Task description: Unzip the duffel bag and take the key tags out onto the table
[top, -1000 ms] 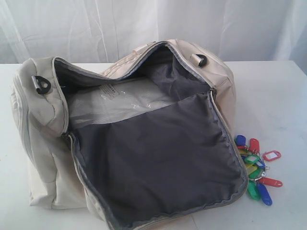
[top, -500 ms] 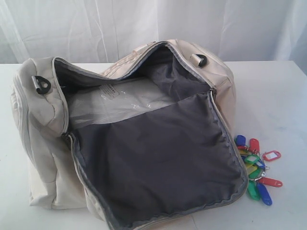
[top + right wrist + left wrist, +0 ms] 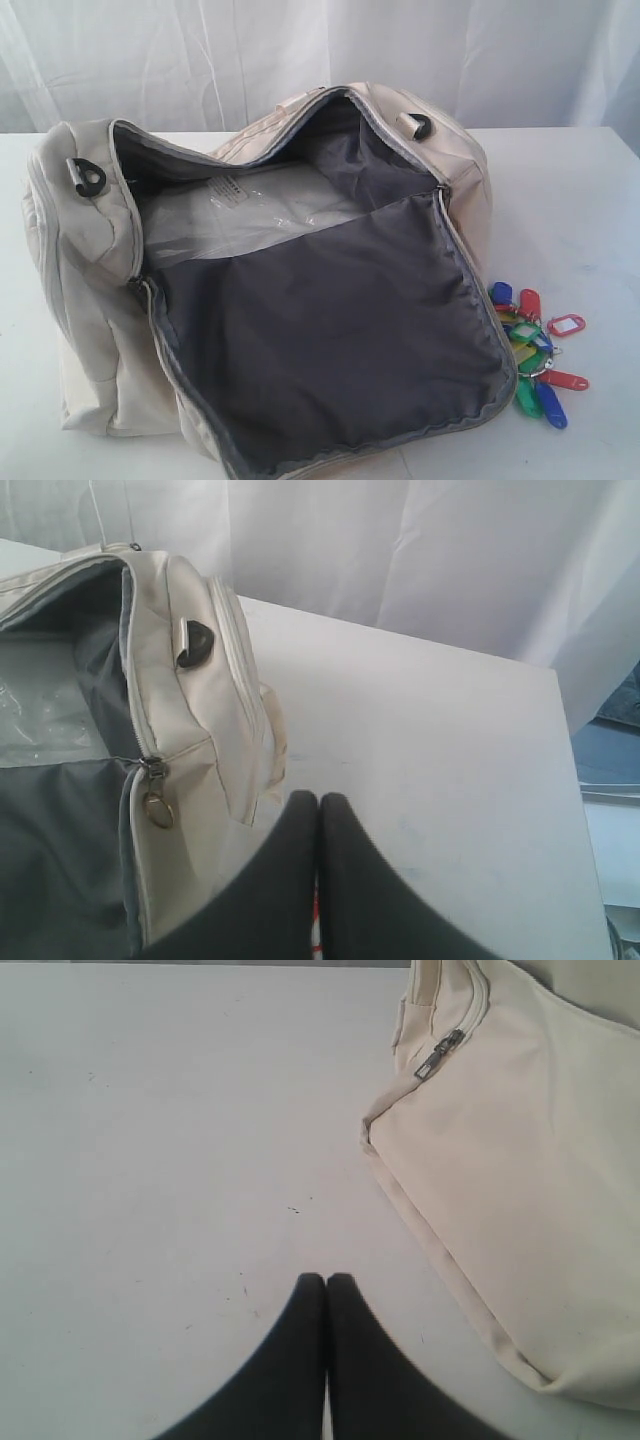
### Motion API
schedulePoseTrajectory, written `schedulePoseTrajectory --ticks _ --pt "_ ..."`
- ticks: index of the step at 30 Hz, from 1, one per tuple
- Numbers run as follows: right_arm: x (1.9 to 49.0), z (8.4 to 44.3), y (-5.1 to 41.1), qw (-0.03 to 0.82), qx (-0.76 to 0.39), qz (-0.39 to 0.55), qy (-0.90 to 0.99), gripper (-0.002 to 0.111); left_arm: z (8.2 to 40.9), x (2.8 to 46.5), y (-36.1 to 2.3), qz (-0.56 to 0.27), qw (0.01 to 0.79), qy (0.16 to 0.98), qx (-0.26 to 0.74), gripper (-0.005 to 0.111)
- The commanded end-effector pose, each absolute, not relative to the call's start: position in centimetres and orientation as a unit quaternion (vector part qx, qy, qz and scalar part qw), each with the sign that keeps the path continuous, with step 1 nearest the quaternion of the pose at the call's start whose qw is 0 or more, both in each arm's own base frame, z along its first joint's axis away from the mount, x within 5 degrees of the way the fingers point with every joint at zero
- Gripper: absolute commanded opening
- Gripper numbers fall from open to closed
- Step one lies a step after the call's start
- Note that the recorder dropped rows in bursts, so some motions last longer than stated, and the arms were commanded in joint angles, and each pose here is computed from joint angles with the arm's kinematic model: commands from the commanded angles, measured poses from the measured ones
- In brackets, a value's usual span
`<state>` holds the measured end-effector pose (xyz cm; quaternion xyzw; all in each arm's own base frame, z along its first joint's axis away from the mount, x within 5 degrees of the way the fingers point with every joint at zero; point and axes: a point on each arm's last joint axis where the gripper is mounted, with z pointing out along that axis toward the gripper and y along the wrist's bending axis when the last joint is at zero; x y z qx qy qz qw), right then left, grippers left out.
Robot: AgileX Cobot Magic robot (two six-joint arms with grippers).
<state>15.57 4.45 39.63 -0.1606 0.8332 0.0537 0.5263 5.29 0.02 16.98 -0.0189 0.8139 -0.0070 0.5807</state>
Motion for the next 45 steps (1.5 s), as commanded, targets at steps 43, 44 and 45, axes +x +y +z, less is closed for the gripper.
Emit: schedulePoseTrajectory --ticks 43,44,45 --pt "5.0 21.4 1.7 0.677 -0.15 0.073 0.716 0.0 17.1 5.3 -0.3 -0.026 0.588 0.808 -0.003 0.0" --pt "5.2 20.7 1.7 0.68 -0.149 0.073 0.714 0.0 17.1 5.3 -0.3 -0.026 0.588 0.808 -0.003 0.0" --pt "5.3 20.0 1.7 0.678 -0.15 0.072 0.716 0.0 17.1 5.3 -0.3 -0.026 0.588 0.808 -0.003 0.0"
